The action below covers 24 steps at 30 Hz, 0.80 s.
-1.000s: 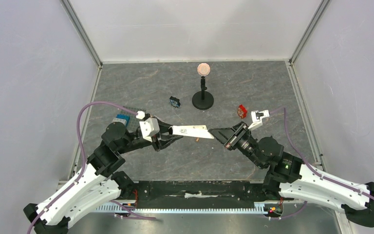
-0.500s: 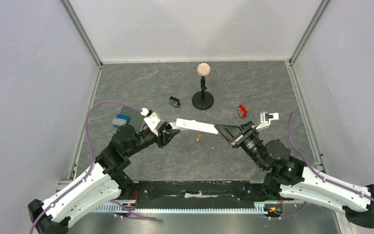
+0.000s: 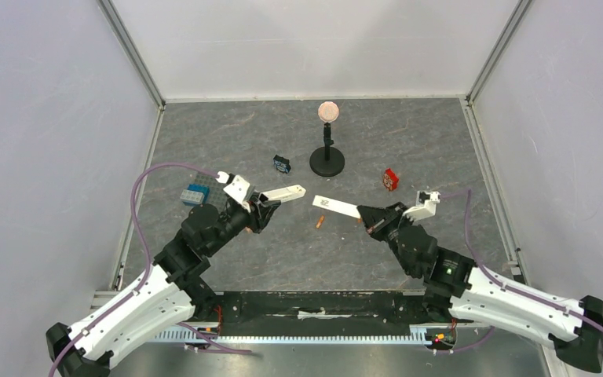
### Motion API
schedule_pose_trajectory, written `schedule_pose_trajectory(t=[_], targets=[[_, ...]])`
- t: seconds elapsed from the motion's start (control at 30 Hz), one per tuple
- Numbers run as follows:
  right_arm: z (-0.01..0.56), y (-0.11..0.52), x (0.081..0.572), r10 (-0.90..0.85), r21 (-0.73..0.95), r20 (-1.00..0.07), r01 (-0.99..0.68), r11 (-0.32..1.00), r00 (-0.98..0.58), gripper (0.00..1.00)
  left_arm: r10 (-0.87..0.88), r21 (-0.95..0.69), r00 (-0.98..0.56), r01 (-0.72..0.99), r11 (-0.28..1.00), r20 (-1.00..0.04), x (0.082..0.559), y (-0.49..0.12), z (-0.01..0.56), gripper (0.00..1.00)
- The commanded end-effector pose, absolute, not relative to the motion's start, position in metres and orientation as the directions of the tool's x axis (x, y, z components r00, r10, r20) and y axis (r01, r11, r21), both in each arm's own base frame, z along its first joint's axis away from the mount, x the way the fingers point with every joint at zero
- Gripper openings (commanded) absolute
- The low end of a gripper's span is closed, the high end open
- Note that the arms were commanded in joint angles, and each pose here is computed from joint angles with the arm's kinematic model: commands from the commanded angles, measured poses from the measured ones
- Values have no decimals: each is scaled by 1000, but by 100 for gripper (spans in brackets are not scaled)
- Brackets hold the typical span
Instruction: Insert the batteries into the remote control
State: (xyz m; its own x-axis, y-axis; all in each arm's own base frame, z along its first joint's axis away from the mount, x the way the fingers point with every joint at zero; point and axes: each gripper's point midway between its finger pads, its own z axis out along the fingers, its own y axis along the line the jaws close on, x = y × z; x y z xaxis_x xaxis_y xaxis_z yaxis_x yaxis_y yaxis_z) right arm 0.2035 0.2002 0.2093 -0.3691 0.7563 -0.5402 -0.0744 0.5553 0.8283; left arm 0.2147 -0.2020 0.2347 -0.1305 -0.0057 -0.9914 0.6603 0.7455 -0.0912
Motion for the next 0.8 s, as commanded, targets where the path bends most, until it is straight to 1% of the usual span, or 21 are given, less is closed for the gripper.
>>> schedule_pose_trajectory(t=[0.0,0.1,0.17,0.27,0.53,0.57,0.6,0.67,0.7,0.73,0.77], targets=[[184,167,237,665,689,-691,20,724,-282,0,-86,-145,-124,636,758,-989,216,-199,249,2],[170,158,254,589,609,-742,46,792,-322,0,-91,-154,-130,642,751,-987,213,-200,249,2],[156,150,265,556,570,-752,74,818,-354,0,-97,-163,-137,647,745,-986,212,-200,249,2],[133,136,275,529,523,-762,126,843,-375,0,-99,-173,-148,650,740,-984,211,-202,245,2],[118,111,296,476,439,-799,183,879,-369,1,-98,-168,-143,654,737,-985,210,-202,244,2],[115,108,297,469,429,-799,189,883,-377,7,-97,-169,-144,657,735,-985,210,-203,244,2],[112,106,298,464,422,-797,191,886,-388,16,-97,-170,-146,659,733,-984,210,-203,244,2],[107,103,298,463,418,-789,199,886,-404,36,-98,-172,-147,663,728,-984,209,-204,244,2],[108,103,297,463,417,-787,200,886,-409,49,-100,-175,-149,663,728,-984,208,-203,245,2],[111,105,296,462,422,-783,191,886,-416,58,-102,-178,-153,661,729,-983,208,-203,246,2],[117,108,296,464,433,-783,173,884,-415,64,-105,-181,-153,660,729,-983,207,-203,247,2]])
